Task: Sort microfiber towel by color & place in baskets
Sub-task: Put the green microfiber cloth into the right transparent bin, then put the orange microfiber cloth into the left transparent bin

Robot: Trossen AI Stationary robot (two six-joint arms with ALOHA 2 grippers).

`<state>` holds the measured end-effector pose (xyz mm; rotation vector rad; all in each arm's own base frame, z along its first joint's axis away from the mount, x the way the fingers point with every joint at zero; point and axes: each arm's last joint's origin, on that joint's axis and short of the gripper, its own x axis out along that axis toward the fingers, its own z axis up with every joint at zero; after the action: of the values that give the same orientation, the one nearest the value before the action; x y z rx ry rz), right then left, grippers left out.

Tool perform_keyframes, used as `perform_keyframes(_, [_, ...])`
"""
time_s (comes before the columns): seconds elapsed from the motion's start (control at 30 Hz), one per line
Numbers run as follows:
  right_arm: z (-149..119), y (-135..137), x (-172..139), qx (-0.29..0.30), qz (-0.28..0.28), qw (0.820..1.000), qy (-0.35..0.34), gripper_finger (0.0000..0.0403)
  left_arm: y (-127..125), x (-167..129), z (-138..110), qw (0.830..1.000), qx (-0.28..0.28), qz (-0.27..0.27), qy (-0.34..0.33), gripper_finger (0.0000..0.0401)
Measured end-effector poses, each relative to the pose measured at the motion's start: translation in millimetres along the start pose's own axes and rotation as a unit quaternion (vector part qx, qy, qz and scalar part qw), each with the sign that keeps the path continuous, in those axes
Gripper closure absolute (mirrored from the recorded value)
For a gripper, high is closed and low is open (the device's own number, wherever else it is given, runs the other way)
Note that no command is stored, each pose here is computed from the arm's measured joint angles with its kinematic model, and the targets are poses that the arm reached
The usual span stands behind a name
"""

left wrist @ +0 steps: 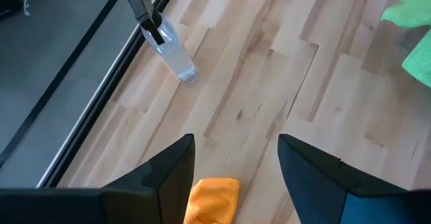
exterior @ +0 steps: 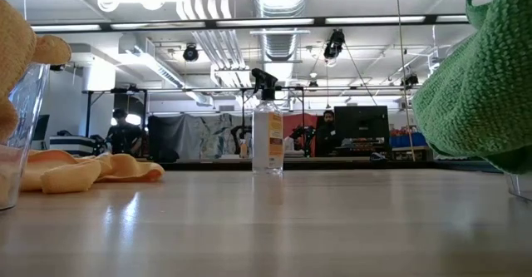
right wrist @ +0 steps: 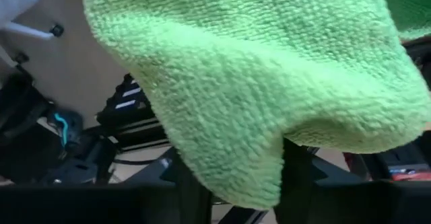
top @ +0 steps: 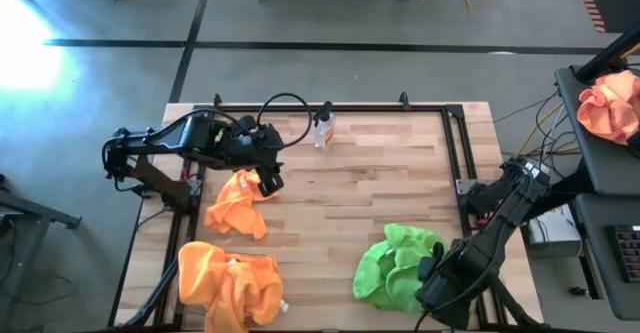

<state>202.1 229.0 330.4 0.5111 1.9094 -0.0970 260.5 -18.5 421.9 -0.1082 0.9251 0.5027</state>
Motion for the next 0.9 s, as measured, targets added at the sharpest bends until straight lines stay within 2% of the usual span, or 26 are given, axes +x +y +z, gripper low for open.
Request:
perform_keyframes(0.27, [-1.4,0.9,-10.7,-0.03,0.02,0.999,0.0,0.0206,0.0,0.0,-0.1,1.0,-0.005,0.0,0.001,0.0205])
perform_keyframes(0.37, [-0.2,1.3,-22.5,-0.029,0.049,0.998,0.011,0.0198,0.0,0.0,-0.1,1.0,-0.005,0.0,0.001,0.0205])
perform_keyframes(0.57, [8.0,-2.0,-45.6,-0.045,0.083,0.995,-0.022,0.0198,0.1,0.0,-0.4,1.0,-0.003,0.0,0.002,0.0205])
perform_keyframes(0.77, [24.3,-11.0,-56.4,-0.099,0.063,0.989,-0.089,0.0197,0.5,-0.1,-1.4,1.0,0.007,0.002,0.007,0.0205])
perform_keyframes(0.9, [38.1,-18.7,-62.7,-0.168,0.017,0.973,-0.157,0.0197,0.5,1.2,-2.9,1.0,0.027,0.004,0.014,0.0205])
